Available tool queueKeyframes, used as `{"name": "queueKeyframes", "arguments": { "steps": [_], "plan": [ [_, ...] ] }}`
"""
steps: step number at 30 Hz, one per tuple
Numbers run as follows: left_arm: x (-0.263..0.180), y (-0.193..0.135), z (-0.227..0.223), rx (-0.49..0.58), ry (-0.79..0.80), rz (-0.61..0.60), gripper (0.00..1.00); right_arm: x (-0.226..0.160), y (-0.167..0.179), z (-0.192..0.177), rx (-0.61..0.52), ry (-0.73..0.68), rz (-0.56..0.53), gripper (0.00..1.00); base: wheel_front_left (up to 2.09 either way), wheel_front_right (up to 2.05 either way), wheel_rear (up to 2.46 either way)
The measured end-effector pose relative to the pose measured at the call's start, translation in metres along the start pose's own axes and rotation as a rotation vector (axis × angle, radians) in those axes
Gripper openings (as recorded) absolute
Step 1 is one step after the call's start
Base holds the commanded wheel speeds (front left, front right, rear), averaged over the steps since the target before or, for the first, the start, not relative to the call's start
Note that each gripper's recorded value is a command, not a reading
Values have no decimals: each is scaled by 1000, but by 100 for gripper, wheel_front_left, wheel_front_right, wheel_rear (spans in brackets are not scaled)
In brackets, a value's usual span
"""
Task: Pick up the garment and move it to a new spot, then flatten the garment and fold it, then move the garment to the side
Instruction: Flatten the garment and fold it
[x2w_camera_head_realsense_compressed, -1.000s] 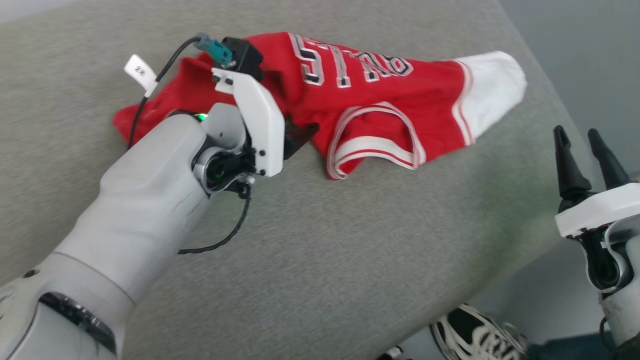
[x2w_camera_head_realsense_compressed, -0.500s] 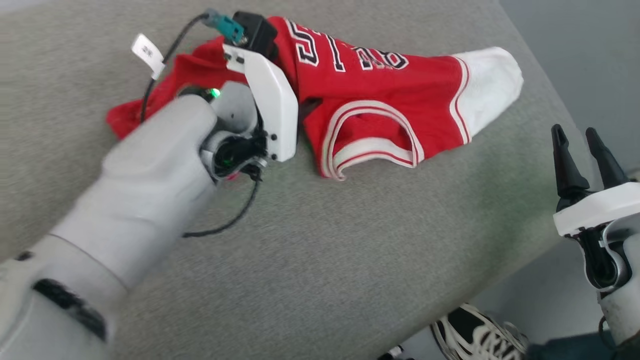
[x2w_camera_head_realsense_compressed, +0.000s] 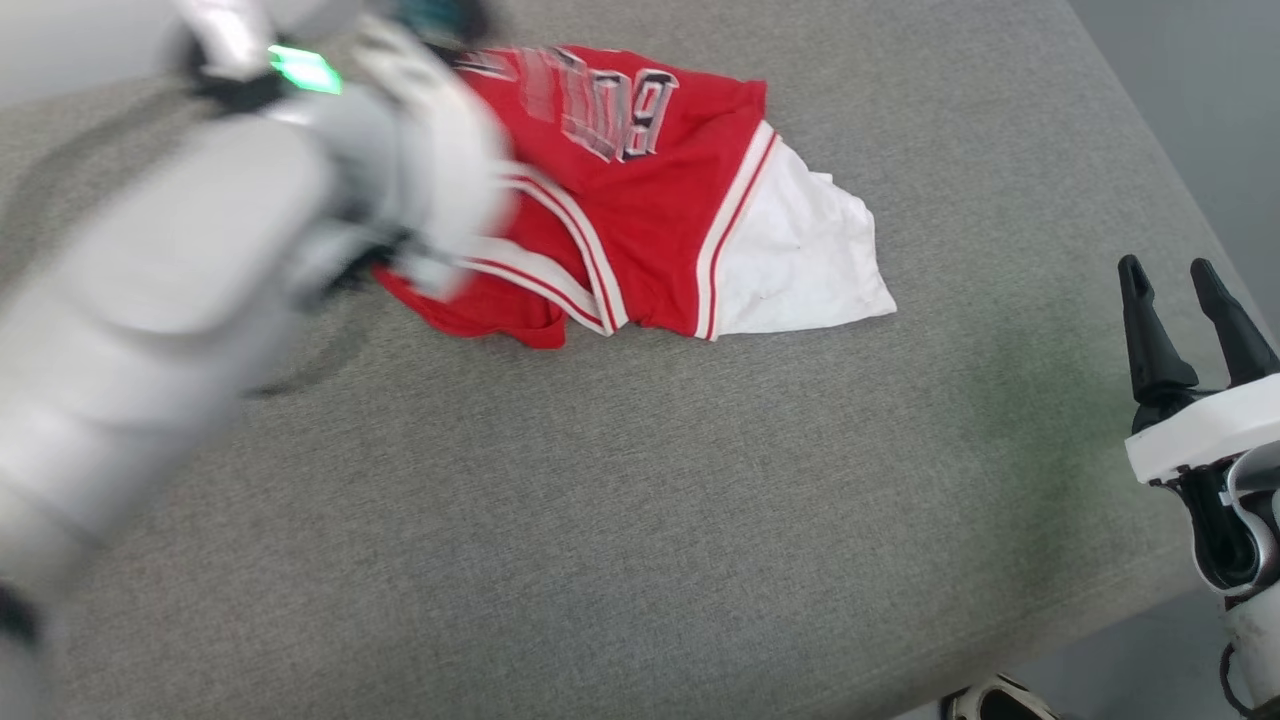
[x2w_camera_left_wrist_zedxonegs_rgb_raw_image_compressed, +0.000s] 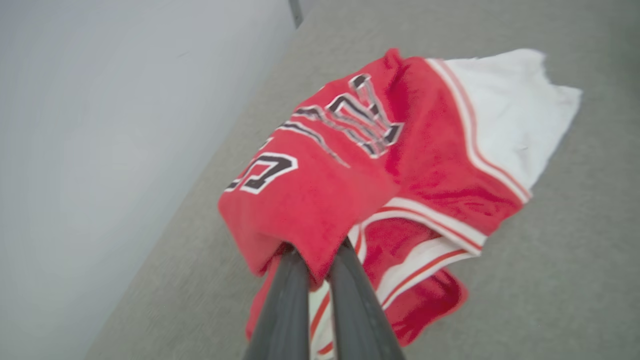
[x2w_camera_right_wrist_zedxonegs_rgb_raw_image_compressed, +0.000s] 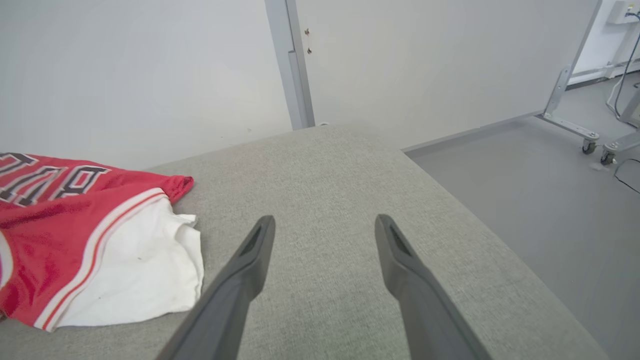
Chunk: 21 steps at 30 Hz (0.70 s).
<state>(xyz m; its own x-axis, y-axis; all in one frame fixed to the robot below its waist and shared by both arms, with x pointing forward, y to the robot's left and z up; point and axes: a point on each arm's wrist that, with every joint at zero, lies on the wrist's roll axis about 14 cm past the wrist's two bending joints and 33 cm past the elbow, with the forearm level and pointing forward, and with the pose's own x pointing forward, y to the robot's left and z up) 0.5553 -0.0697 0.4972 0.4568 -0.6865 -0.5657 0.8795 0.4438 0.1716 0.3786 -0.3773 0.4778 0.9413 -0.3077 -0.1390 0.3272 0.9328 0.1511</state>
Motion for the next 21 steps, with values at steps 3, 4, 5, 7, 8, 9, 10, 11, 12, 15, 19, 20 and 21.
{"name": "queueKeyframes", "arguments": {
  "steps": [3, 4, 5, 7, 8, 9, 10, 11, 12, 15, 19, 20, 21],
  "plan": [
    [16, -66, 23, 15, -81, -155, 0, 3, 7, -2, 4, 6, 14, 100, 0, 0, 0],
    [21, -86, 26, 7, -99, -203, 0, 4, 8, -4, 4, 11, 16, 100, 0, 0, 0],
    [26, -105, 30, -9, -117, -247, 0, 4, 9, -6, 7, 16, 16, 100, 0, 0, 0],
    [35, -131, 35, -47, -142, -310, 0, 5, 11, -8, 11, 21, 16, 100, 0, 0, 0],
    [35, -131, 35, -47, -142, -310, 0, 5, 11, -8, 11, 21, 16, 100, 0, 0, 0],
    [41, -140, 34, -52, -142, -325, 0, 5, 11, -10, 12, 25, 14, 100, 0, 0, 0],
    [46, -146, 32, -42, -135, -329, 0, 4, 12, -11, 13, 29, 13, 100, 0, 0, 0],
    [51, -153, 31, -37, -130, -340, 0, 4, 11, -12, 16, 31, 8, 100, 0, 0, 0],
    [55, -165, 26, -57, -117, -363, 0, 3, 11, -13, 18, 32, 4, 100, 0, 0, 0],
    [65, -188, 7, -73, -69, -408, 1, 1, 6, -16, 19, 40, -16, 100, 0, 0, 0],
    [69, -176, 1, -116, -67, -384, 100, -2, 0, -17, 23, 38, -35, 100, 0, 0, 0],
    [68, -171, -1, -122, -61, -373, 100, -3, -1, -16, 25, 36, -37, 100, 0, 0, 0],
    [66, -165, -2, -138, -58, -366, 100, -3, -2, -16, 27, 34, -41, 100, 0, 0, 0]
  ]
}}
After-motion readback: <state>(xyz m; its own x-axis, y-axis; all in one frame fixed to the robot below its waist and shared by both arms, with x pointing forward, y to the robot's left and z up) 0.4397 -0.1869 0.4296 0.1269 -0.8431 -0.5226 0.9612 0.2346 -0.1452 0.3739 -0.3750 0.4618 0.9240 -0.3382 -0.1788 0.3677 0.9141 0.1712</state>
